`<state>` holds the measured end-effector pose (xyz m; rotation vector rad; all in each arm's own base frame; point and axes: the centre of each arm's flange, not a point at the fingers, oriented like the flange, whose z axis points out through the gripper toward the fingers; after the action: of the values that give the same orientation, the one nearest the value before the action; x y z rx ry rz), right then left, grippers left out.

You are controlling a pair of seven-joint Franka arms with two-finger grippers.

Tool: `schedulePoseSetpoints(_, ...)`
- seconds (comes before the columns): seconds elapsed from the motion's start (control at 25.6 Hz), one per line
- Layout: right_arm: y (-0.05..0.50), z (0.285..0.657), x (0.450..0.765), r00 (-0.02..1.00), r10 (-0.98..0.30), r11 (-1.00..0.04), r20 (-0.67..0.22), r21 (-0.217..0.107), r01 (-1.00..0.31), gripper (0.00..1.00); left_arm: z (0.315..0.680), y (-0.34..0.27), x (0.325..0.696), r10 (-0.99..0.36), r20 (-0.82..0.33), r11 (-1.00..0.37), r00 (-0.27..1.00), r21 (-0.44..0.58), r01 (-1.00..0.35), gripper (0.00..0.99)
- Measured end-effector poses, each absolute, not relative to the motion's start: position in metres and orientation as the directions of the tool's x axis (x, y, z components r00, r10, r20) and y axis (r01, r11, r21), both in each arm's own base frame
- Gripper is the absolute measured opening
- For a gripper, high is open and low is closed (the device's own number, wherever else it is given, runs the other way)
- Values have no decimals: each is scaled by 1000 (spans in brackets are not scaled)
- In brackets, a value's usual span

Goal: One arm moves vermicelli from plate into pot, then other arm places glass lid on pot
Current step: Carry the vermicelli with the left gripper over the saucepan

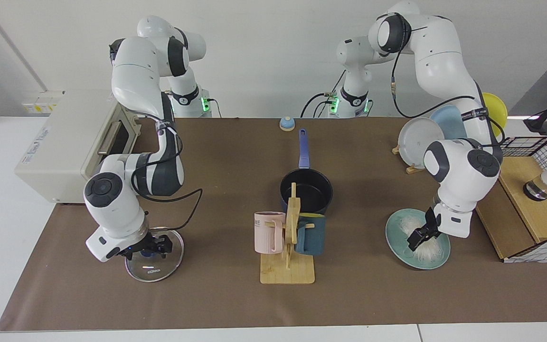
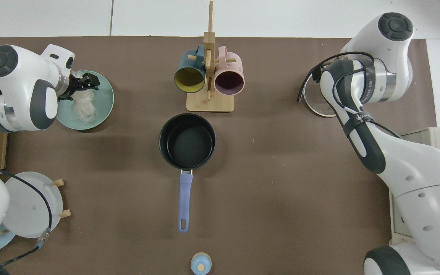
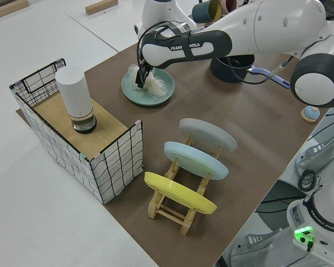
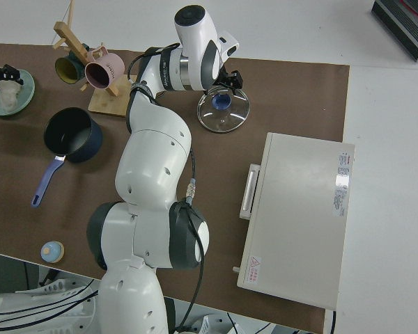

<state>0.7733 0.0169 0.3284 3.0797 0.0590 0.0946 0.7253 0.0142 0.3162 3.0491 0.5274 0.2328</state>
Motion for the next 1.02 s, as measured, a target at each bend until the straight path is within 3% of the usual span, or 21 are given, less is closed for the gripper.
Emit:
schedulePoseSetpoints(0.12, 17, 326, 772, 998, 40, -997, 54, 61, 37, 996, 315, 14, 724, 331, 133, -943, 934, 58, 326, 683)
schedulePoseSetpoints(0.27, 16, 323, 771, 998, 39, -998, 48, 61, 36, 996, 318, 14, 725, 327, 125, -945, 937, 55, 323, 480)
schedulePoseSetpoints(0.51, 16, 323, 768, 998, 37, -998, 40, 60, 35, 1000, 348, -9, 728, 298, 86, -954, 951, 60, 294, 419)
schedulePoseSetpoints(0.78, 14, 325, 764, 999, 35, -998, 33, 59, 33, 1000, 421, -61, 710, 234, 54, -971, 971, 67, 230, 392)
schedulePoseSetpoints(1.02, 14, 324, 761, 999, 34, -998, 25, 58, 33, 1000, 473, -132, 683, 310, 56, -948, 949, 97, 304, 392)
